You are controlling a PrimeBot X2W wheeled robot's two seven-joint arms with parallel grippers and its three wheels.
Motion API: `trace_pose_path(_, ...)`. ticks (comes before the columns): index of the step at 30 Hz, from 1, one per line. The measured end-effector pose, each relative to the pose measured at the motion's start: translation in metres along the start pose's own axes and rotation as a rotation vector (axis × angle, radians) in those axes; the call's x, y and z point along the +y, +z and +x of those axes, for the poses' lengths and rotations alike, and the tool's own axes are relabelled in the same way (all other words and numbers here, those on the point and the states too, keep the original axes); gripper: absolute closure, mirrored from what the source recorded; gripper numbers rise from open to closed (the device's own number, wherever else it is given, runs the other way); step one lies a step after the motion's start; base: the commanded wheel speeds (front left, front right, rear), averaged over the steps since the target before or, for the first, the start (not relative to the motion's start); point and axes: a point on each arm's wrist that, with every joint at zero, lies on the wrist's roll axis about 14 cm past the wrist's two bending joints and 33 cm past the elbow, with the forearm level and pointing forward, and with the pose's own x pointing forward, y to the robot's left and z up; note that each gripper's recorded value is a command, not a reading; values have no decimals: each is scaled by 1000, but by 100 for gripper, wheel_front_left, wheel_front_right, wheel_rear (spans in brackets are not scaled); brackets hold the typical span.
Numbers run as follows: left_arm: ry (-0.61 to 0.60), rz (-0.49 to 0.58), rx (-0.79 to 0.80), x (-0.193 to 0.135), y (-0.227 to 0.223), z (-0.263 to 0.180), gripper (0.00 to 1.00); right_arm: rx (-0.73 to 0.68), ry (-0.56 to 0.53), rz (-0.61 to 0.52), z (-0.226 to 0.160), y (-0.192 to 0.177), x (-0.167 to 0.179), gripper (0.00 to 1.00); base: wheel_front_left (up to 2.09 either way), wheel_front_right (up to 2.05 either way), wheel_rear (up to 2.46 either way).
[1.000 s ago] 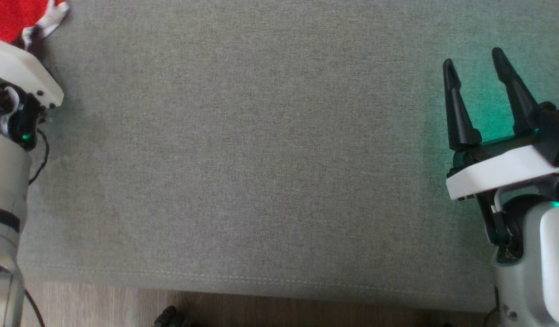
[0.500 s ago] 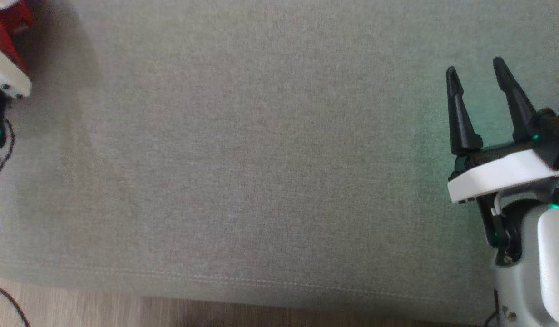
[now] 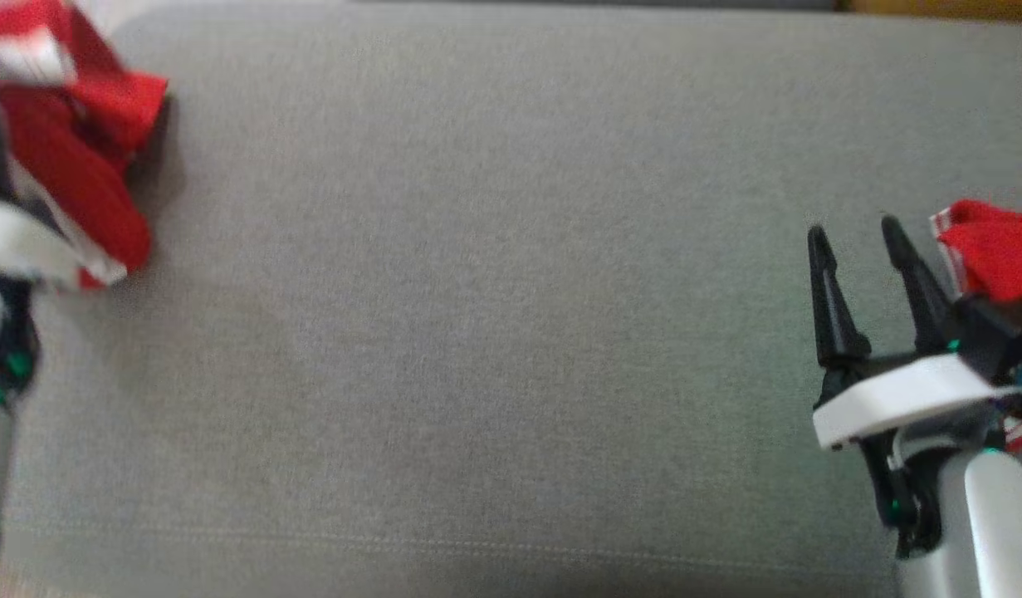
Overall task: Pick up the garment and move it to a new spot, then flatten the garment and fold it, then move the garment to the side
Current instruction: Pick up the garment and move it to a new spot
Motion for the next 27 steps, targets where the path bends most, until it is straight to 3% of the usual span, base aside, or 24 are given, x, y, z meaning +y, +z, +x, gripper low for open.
trace_pose_path(9, -74, -59, -60, -51, 21, -81, 100, -11, -63, 29, -41, 1, -14, 0, 0, 0, 0)
trace_pose_path(17, -176, -104, -74, -91, 42, -98, 100, -15, -97, 35, -52, 2, -23, 0, 0, 0, 0)
trace_pose_path(27, -568, -256, -77, -231, 48, -90, 100, 3, -156, 45, -67, -6, -39, 0, 0, 0, 0)
